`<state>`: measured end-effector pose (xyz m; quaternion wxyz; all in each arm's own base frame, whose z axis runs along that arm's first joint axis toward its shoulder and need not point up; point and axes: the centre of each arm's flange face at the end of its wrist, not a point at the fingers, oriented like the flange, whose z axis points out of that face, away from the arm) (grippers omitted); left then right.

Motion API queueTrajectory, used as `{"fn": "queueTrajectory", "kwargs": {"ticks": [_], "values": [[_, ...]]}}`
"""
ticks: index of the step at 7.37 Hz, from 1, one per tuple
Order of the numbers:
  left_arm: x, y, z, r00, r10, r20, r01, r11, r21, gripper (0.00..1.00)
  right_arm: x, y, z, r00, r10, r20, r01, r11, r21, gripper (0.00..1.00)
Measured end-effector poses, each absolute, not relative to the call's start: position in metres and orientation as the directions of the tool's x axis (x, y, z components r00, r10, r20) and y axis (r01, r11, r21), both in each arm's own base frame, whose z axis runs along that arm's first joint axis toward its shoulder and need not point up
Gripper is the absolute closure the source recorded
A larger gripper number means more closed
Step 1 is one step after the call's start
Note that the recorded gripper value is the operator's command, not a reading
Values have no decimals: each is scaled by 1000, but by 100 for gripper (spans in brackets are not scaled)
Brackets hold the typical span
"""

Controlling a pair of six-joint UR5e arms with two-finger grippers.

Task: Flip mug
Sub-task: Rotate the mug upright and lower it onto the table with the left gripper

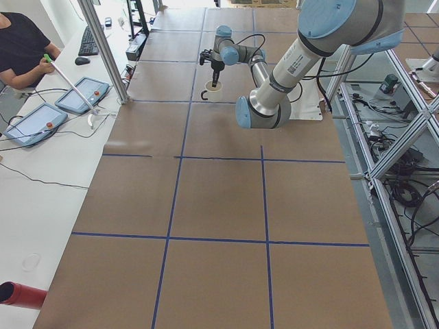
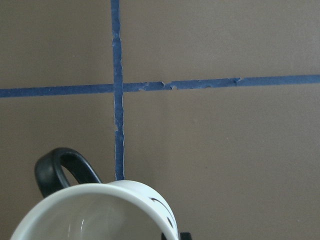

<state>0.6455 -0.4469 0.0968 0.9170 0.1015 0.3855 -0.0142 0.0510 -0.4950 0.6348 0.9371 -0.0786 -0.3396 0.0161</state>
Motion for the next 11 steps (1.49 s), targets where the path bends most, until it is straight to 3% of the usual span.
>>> {"fn": "queueTrajectory", "kwargs": {"ticks": [1,2,8,11], "values": [[646,-448,103,710,51,-702,108,978,180,65,51,-495,635,769,84,634,23,987,-159,0],[646,-448,111,716,49,-696,109,977,181,1,51,-495,635,769,84,634,23,987,-159,0],[632,-440,94,683,73,-727,106,974,198,0,51,-495,635,769,84,634,23,987,-159,0],[588,-442,69,666,208,-717,34,951,308,0,51,-495,635,769,84,634,23,987,-159,0]]}}
